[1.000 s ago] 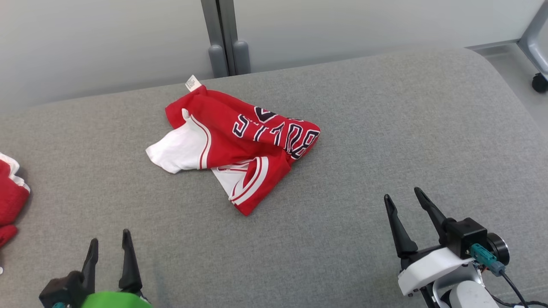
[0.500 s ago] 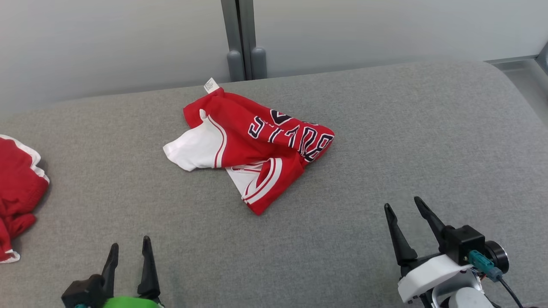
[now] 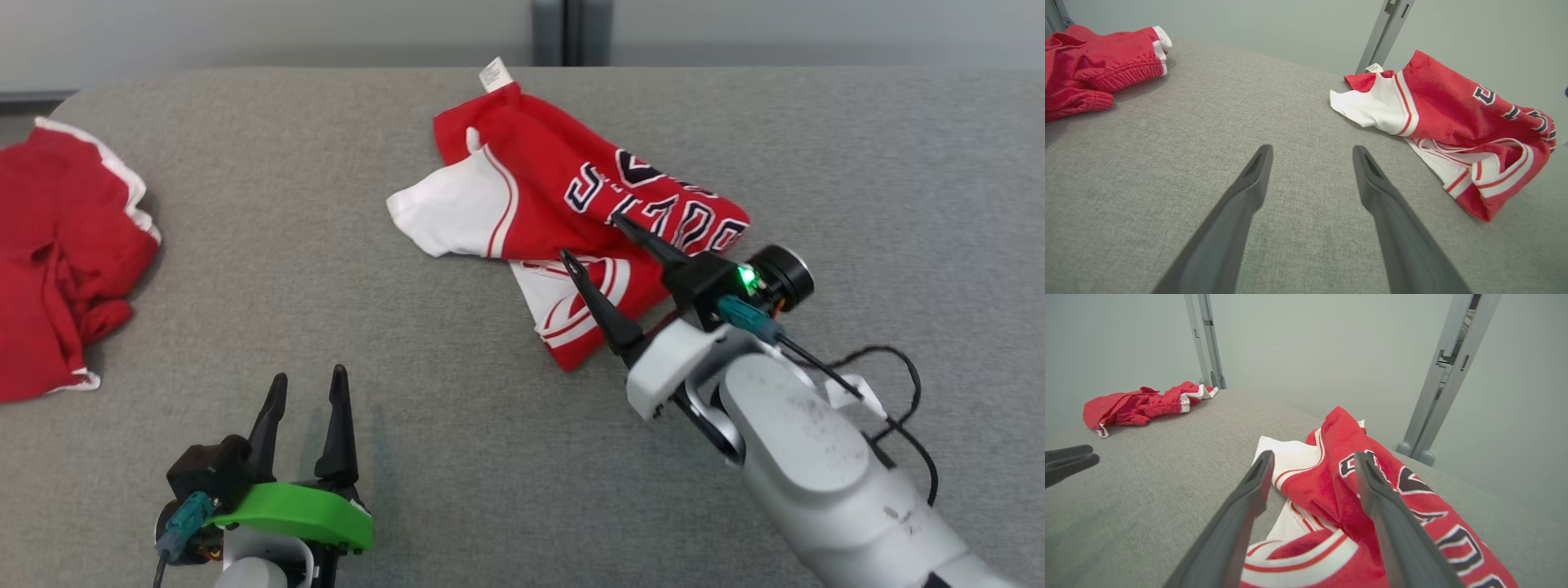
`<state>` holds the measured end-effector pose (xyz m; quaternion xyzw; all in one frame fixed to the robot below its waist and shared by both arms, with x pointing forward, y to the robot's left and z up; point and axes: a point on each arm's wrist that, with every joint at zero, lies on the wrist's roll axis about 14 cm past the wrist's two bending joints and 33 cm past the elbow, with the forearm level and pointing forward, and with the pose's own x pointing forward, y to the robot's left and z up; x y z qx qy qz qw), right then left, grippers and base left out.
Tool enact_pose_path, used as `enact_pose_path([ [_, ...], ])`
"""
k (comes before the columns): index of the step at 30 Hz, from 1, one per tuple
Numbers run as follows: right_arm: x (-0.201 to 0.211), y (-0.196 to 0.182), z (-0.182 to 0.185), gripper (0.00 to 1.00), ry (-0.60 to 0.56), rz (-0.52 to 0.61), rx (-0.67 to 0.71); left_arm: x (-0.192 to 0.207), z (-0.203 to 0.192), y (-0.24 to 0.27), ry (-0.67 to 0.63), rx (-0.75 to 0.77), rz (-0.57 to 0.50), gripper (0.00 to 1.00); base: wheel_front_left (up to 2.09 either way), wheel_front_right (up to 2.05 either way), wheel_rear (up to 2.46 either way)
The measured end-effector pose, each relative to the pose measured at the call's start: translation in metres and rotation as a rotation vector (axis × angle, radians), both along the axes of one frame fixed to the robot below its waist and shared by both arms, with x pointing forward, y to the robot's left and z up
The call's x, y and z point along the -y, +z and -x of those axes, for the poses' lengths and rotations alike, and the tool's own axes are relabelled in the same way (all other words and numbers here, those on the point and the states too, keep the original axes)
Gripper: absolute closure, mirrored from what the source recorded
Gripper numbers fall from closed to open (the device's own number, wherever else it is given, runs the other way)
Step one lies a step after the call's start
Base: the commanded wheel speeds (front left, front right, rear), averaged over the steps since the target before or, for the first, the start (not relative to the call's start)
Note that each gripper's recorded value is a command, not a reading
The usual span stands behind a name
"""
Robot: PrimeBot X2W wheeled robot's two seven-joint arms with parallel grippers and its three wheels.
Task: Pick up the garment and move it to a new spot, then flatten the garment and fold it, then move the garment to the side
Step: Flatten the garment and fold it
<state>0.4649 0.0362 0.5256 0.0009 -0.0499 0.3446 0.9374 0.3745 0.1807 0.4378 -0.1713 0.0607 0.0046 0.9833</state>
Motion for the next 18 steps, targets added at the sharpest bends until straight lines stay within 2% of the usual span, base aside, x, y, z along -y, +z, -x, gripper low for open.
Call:
enact_pose_path([
  [4,-0.045,-0.007,-0.022,0.00,0.118,0.095,-0.016,-0.012,0.005,-0.010,0.040,-0.036,0.013,0.00,0.00,0.00,0.00],
  [10,-0.099,-0.035,-0.036,0.00,0.261,0.241,-0.078,-0.030,0.013,-0.022,0.105,-0.085,0.023,0.00,0.00,0.00,0.00],
  [14,-0.115,-0.071,-0.039,0.00,0.313,0.346,-0.174,-0.039,0.019,-0.035,0.144,-0.130,0.048,0.00,0.00,0.00,0.00],
  [18,-0.120,-0.105,-0.049,0.00,0.317,0.406,-0.276,-0.043,0.014,-0.040,0.153,-0.147,0.041,0.00,0.00,0.00,0.00],
])
